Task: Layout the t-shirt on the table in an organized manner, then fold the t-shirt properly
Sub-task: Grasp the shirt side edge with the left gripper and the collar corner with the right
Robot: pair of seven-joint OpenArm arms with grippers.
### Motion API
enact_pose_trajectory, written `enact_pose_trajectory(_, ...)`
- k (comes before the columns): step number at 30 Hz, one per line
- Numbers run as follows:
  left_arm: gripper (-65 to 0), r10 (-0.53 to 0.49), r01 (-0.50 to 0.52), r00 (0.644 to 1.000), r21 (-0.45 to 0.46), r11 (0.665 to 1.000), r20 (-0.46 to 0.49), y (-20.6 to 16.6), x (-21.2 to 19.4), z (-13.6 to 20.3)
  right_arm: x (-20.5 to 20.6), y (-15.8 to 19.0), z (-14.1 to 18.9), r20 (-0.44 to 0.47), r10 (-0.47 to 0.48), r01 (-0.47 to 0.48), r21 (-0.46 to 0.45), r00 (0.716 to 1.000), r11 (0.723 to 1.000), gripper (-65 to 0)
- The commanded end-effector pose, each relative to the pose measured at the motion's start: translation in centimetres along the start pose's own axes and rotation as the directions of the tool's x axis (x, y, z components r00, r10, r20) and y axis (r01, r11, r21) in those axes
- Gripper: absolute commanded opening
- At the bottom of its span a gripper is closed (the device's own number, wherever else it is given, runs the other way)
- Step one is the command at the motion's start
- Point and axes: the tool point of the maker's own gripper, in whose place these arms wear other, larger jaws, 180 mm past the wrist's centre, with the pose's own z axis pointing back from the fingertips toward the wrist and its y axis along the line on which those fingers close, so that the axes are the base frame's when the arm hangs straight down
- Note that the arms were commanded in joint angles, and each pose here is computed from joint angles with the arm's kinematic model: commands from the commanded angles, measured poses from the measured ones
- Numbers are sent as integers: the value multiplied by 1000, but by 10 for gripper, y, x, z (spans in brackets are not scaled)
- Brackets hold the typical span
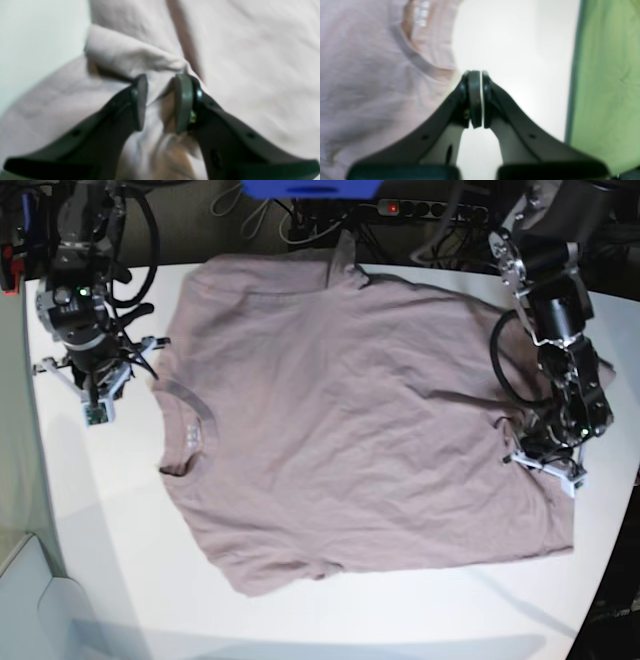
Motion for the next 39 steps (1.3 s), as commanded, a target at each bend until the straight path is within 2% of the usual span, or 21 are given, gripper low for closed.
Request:
enact_pose_trajectory(1,-460,-12,12,997,-5,1000,76,0,25,13,9,-4,4,35,0,0,-11,999,1000,-650)
enact_pose_trajectory(5,-460,-39,45,989,-38,998,145,-6,29,48,7,-6,3,30,-4,5,-14,1000,1000,-650)
enact_pose_trajectory(9,-460,-93,98,977,-20,995,191,1,22,82,8,-5,4,35,-4,4,-14,999,1000,-650)
enact_pose_trajectory(14,-457,-78,54,967,104,993,241,58,13,124,7,-3,4,33,-8,8,-8,999,1000,-650)
enact_pose_trajectory(17,-415,-55,12,969,181,983,239,99,10,136,7,1,4,32,-18,18,-1,999,1000,-650)
enact_pose_trajectory(22,-369,-24,-10,991,243,970,134,145,-14,117,7,2,3,31,-18,18,3,999,1000,-650)
enact_pose_trajectory(27,-365,3,-52,984,267,962,179,170,-24,96,7,2,3,31,-18,18,3,999,1000,-650)
enact_pose_trajectory(31,-365,7,-64,979,276,959,203,179,-23,93,6,1,3,28,-17,17,3,999,1000,-650)
enact_pose_trajectory(39,-364,-11,-60,962,252,966,273,165,8,100,4,0,3,25,-16,16,0,1000,1000,-650)
